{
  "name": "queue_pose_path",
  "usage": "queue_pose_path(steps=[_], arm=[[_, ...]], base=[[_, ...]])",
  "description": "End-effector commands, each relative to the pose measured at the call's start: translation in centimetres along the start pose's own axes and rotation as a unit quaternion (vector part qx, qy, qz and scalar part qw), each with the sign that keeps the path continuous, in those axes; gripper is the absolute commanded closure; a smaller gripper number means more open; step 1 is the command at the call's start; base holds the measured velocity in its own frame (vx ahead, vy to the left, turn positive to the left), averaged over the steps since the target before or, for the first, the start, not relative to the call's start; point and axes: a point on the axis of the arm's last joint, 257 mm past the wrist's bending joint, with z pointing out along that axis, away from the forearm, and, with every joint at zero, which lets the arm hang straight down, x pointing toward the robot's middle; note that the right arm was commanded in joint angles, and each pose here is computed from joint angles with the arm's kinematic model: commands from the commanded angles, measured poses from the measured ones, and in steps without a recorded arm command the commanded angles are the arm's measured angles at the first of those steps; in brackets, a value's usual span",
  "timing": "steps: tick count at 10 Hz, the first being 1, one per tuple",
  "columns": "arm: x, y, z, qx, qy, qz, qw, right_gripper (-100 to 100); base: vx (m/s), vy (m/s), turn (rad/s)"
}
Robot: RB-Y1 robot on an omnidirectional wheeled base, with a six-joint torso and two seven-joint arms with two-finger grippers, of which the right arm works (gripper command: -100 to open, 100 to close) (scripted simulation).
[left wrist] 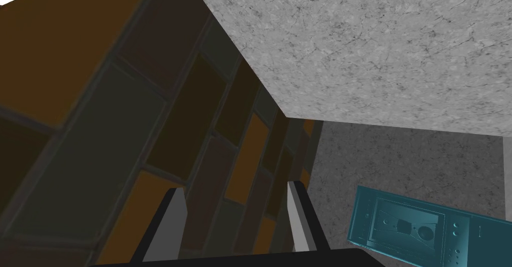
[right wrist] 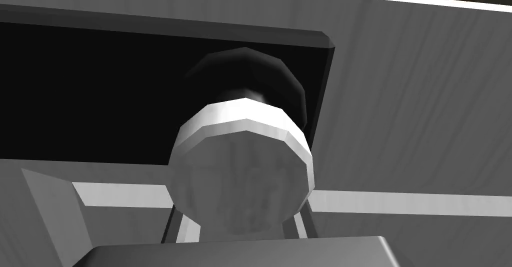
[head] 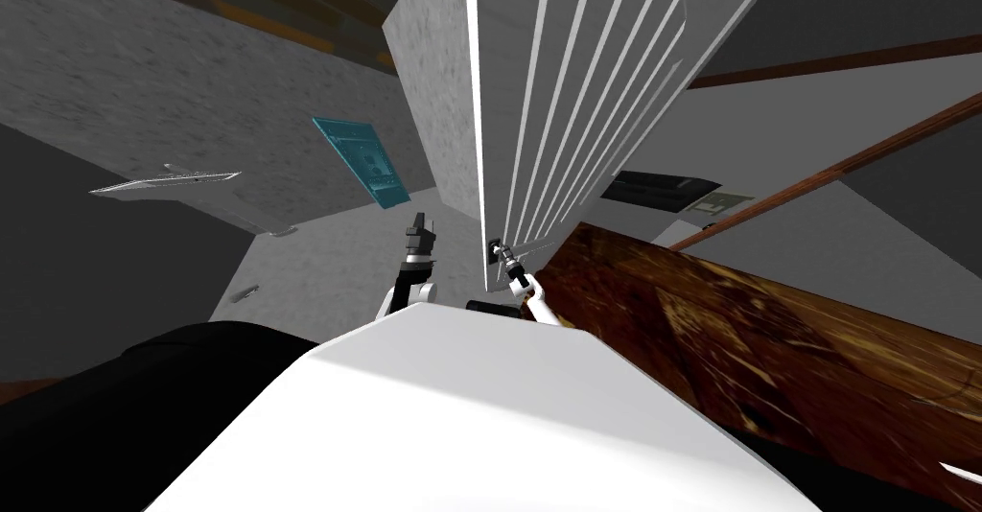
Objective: Push the door open
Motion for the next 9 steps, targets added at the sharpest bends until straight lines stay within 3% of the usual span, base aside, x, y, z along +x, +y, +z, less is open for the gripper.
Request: queue_pose_path(steps=[1, 2, 9], arm=[[-1.4, 0.0, 0.06, 0.001, -0.013, -0.002, 0.9999, 100], [-0.6, 0.0, -0.11, 0.0, -0.004, 0.002, 1.0, -100], [2.0, 1.0, 0.0, -0.008, 0.012, 0.028, 0.9995, -100]], base=[[0.13, 0.107, -0.077], [-0.066, -0.034, -0.035], [-0.227, -0.089, -0.007]])
